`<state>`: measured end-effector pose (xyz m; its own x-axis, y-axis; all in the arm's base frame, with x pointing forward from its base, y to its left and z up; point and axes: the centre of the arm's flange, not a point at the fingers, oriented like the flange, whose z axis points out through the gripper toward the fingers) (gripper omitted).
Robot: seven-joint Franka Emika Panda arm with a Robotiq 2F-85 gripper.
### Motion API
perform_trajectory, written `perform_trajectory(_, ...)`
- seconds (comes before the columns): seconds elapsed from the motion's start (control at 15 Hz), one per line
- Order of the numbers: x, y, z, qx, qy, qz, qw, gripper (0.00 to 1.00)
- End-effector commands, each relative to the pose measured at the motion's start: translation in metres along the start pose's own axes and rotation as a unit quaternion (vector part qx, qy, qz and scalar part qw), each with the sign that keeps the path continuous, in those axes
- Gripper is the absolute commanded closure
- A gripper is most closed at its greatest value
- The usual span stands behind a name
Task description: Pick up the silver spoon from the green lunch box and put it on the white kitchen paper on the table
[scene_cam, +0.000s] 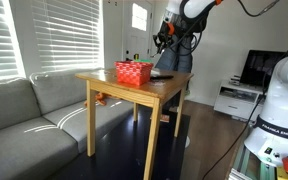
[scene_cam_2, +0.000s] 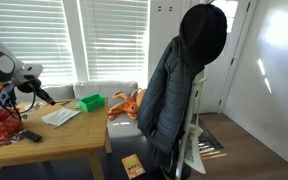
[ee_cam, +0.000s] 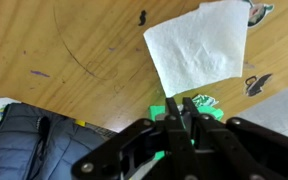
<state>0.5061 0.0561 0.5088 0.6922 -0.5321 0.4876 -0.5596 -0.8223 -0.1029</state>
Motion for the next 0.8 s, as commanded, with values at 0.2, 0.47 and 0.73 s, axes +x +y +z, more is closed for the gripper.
perform_trajectory(0.2,-0.037,0.017,-0.008,0.017,-0.005,-0.045,0.9988,0.89)
perform_trajectory(0.47,-0.035,0.018,-0.005,0.011,-0.004,-0.043,0.999,0.89)
perform_trajectory(0.73,-0.046,0.002,0.011,0.008,0.001,-0.05,0.9987,0.97)
